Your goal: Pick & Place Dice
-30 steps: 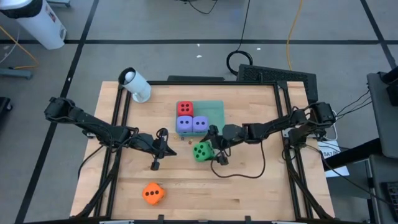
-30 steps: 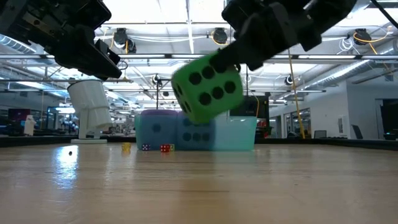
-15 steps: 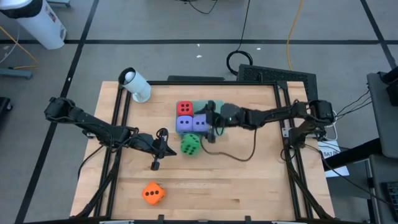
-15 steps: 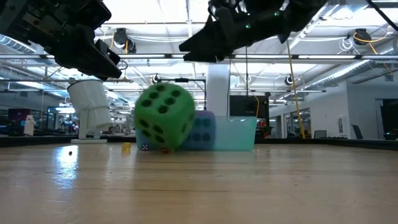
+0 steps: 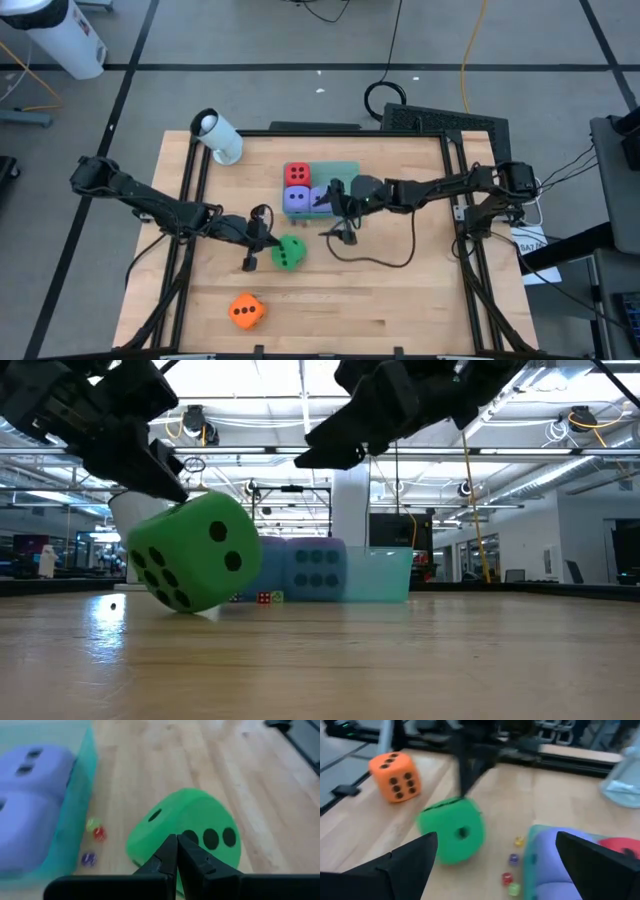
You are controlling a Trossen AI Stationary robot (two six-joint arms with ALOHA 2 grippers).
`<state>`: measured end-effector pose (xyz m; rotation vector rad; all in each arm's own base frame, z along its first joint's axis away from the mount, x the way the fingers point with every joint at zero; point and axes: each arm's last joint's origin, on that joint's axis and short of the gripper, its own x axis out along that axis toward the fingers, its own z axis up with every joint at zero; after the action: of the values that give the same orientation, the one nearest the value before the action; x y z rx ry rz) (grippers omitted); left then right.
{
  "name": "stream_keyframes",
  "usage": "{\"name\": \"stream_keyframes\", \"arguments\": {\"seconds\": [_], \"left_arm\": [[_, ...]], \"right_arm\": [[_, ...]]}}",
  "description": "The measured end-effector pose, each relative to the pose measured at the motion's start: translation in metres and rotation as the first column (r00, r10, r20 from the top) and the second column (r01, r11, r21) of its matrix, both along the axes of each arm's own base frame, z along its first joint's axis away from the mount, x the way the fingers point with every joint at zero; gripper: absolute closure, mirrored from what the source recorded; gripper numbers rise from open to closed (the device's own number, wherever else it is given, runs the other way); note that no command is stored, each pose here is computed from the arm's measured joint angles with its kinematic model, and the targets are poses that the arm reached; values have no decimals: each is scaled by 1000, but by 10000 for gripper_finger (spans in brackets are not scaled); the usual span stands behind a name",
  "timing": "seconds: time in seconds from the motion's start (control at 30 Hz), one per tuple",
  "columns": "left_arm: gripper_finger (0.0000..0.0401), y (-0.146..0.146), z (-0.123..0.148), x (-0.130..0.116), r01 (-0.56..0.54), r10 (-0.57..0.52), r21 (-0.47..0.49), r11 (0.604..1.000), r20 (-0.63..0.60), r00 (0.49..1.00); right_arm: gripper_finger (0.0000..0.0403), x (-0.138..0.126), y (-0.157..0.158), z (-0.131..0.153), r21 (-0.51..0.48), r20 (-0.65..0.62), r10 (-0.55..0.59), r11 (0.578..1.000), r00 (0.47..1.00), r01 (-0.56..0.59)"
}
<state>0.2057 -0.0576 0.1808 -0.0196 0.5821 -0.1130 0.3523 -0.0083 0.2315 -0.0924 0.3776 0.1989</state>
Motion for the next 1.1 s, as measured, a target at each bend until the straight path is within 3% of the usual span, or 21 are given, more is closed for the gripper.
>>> {"name": "stream_keyframes", "arguments": {"seconds": [0.3,0.47,0.6,0.77,0.97,1.1], "left_arm": [[385,-3,10,-18,-97,94,-64,993,-47,994],[385,-3,4,-29,-209,191,-108,972,-157,969],[385,-4,-2,-23,-266,247,-103,959,-163,955],[397,-3,-13,0,-212,200,-102,972,-120,973],[397,7,-28,18,-214,196,-136,967,-134,971],[395,7,-30,28,-115,105,-151,982,-73,992]], "right_arm": [[8,-5,20,-11,-2,-125,58,998,990,-58],[7,-8,24,-16,7,-182,64,998,981,-64],[7,-10,25,-18,6,-193,69,998,979,-69],[7,-10,28,-20,-20,-187,72,997,980,-77],[7,-10,33,-20,-94,-184,-20,996,983,3],[7,-10,33,-20,-113,-182,-37,993,983,16]]}}
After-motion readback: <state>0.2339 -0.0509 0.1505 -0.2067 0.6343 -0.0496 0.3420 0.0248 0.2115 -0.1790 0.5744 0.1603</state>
